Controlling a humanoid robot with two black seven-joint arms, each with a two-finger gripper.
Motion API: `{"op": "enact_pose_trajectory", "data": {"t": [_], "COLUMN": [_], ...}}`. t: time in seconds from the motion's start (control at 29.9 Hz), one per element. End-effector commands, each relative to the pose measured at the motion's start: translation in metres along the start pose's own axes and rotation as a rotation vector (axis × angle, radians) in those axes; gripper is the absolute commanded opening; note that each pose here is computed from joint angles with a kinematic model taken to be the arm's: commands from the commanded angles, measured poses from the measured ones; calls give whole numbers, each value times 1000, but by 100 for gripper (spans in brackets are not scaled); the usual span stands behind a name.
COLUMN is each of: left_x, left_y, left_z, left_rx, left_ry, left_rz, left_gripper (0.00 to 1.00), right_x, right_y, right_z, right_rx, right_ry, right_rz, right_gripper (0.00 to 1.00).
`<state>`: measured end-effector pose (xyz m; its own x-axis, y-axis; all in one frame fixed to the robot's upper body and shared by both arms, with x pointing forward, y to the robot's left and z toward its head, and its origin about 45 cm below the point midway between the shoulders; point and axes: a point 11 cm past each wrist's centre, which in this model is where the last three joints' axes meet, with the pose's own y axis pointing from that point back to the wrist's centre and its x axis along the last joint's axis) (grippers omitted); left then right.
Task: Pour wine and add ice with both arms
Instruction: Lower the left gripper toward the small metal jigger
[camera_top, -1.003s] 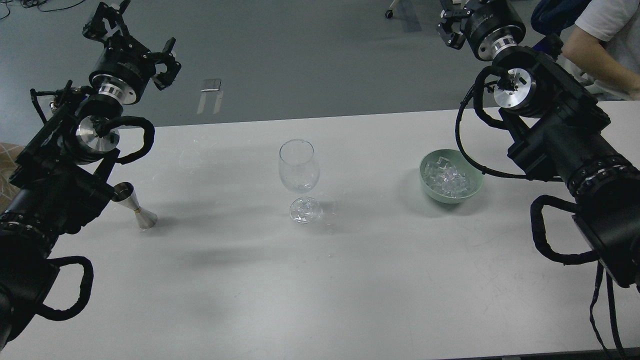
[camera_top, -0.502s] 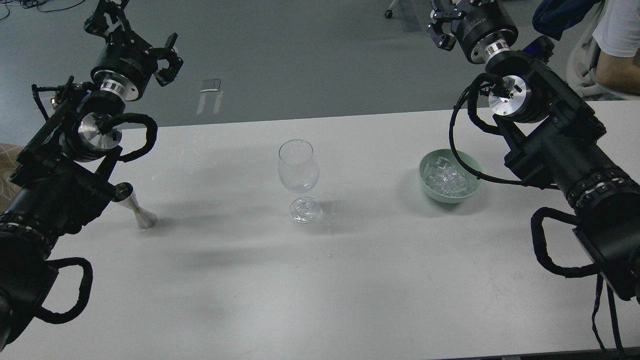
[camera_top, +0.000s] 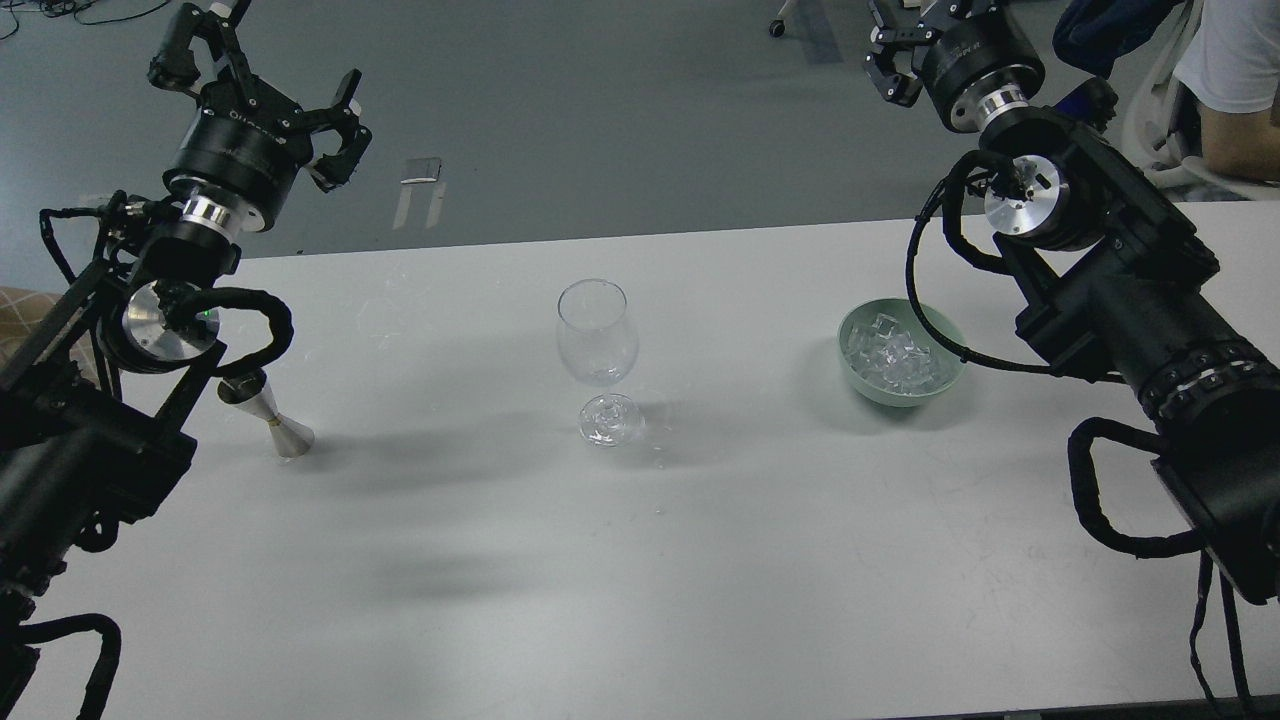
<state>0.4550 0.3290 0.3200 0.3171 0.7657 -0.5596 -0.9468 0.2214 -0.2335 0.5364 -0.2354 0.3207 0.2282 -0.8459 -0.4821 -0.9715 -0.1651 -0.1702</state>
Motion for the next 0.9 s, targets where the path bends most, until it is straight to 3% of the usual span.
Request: {"op": "enact_pose_trajectory", "data": {"t": [0.0,0.17,0.43,0.64,0.87], "left_x": [4,13,52,53,66], "left_y": [25,64,160,189,229], "left_z": [5,5,16,11,-26], "left_rx": [-9,7,-13,-41,-33], "left_ry": [10,31,131,217,332], "left_rz": [-3,16,188,230,345], "left_gripper": [98,98,98,98,97], "right_x": [5,9,13,13,14], "right_y": [2,5,5,5,4], "right_z": [1,5,0,1,-7], "right_rx": [-3,-9,0,-3,9], "right_ry": [3,1,1,6,14], "right_rz": [8,17,28,25,25], "right_gripper": [100,100,100,100,100]}}
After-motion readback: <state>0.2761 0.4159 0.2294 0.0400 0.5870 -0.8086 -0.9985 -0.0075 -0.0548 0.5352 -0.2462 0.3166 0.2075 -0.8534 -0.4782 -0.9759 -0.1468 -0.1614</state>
